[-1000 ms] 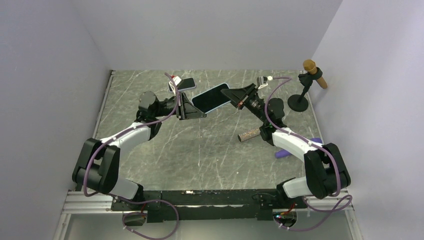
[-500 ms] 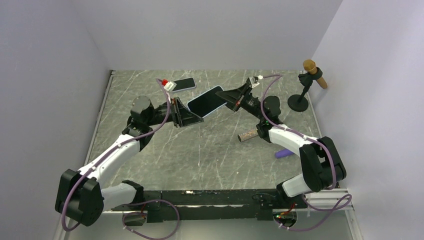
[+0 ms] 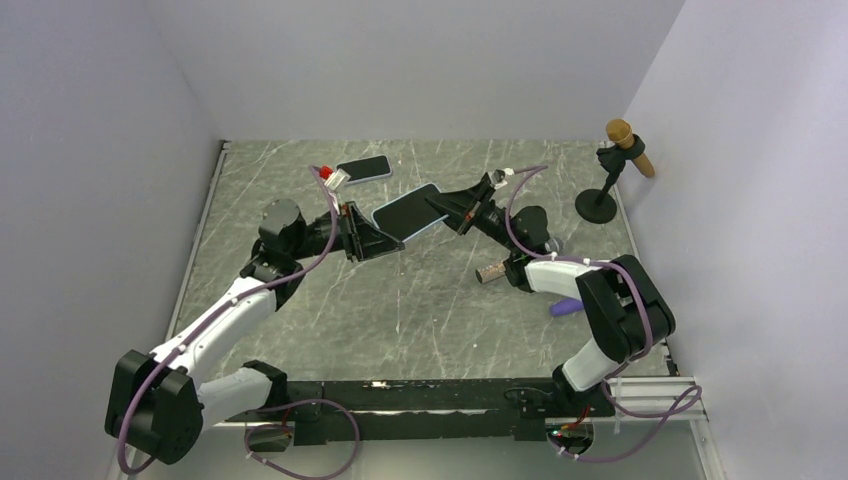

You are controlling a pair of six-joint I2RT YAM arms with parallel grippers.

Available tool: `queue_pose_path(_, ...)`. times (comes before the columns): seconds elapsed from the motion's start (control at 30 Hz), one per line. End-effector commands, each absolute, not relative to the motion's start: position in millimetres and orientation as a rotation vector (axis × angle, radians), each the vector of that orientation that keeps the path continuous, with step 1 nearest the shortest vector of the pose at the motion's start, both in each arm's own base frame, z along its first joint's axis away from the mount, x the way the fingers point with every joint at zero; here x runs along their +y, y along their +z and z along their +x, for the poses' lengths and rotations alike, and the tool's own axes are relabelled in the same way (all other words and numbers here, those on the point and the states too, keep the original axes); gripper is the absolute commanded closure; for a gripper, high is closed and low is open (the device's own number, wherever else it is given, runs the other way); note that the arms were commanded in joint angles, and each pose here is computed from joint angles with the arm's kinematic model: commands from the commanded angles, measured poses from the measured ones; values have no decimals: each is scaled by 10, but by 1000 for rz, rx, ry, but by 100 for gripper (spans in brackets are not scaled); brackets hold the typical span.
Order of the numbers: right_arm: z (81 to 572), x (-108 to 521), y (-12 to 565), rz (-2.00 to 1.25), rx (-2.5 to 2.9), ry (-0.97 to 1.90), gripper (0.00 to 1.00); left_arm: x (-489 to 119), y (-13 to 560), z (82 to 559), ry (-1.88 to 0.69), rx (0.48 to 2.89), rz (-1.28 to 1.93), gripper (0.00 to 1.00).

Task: Take the phone out of the phone case
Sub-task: Remove the phone case from the phone.

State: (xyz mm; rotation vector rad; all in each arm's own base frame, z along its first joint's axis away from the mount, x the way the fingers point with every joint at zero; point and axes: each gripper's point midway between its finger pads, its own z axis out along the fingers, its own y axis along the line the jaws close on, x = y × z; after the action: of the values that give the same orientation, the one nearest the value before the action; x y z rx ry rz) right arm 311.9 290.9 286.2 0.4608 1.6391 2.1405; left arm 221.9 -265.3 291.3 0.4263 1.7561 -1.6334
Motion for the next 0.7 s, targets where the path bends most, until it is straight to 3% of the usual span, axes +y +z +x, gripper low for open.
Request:
queue_pose_path(0.0, 3043, 3022, 2541, 620, 1799, 2190, 100, -2592, 3473, 2268, -1396, 1383, 647, 97)
queue_pose_path(0.03, 2899, 2953, 2936, 524, 1701, 2232, 100, -2590, 3466, 2273, -1395, 1386, 646, 95)
queue_pose_path(0.1, 3049, 3026, 2575, 618, 1775, 2202, 100, -2591, 3460, 2280, -1393, 1392, 642, 88)
queue_pose_path(0.5, 3118, 2992, 2549, 639, 1758, 2139, 100, -2622, 3408, 2282, -1437, 1407, 640, 53)
queue_pose_path(0.67, 3132, 2979, 2602, 621, 1722, 2151, 100, -2606, 3396, 2296, -1430, 1412, 629, 48)
